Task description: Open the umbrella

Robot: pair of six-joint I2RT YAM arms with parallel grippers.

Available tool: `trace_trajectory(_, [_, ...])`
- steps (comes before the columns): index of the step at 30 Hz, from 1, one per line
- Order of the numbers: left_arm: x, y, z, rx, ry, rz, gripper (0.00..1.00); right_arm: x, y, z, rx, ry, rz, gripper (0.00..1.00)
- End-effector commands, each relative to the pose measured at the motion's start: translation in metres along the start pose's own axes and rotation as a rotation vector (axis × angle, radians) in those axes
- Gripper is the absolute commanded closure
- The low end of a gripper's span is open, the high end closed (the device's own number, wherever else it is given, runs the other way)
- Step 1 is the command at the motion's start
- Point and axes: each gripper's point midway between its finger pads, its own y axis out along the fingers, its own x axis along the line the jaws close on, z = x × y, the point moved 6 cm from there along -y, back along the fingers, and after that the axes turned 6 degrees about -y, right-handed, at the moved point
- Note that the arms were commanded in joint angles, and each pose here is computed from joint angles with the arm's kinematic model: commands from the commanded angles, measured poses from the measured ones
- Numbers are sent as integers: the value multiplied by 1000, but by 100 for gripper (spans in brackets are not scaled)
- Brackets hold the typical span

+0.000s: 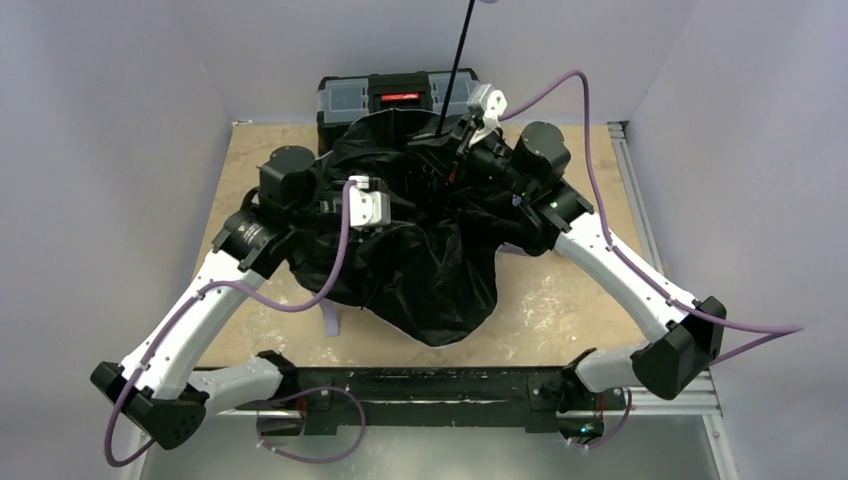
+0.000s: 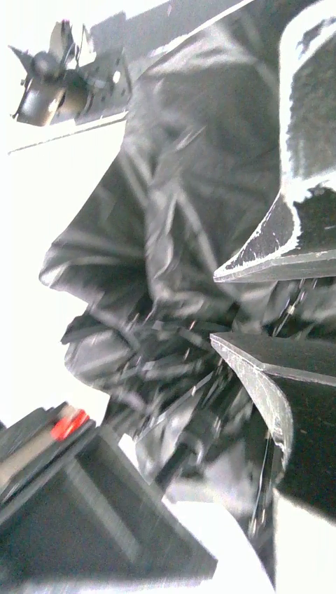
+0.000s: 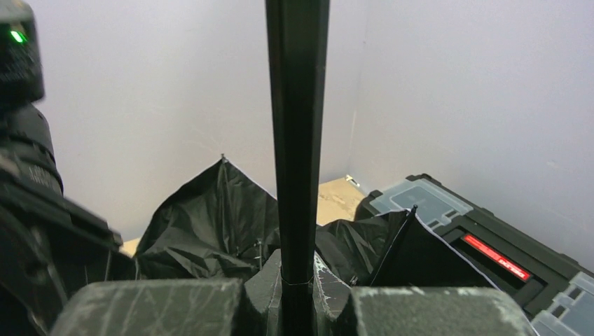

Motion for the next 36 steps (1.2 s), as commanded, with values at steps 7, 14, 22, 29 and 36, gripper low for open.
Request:
trace_trajectory(7, [32, 29, -26, 12, 207, -254, 74, 9, 2, -44, -136, -42, 56, 100])
trace_trajectory(14, [42, 58, 3, 118, 285, -339, 75, 18, 9, -44, -121, 55, 73, 100])
trace_trajectory(22, [16, 92, 28, 63, 330, -129, 71, 21, 16, -54, -145, 109, 63, 100])
trace_trajectory(29, [-13, 107, 54, 112, 241, 121, 69, 21, 20, -59, -161, 90, 44, 100])
trace_trajectory(36, [-15, 70, 6, -10, 137, 50, 45, 24, 12, -56, -158, -31, 13, 100])
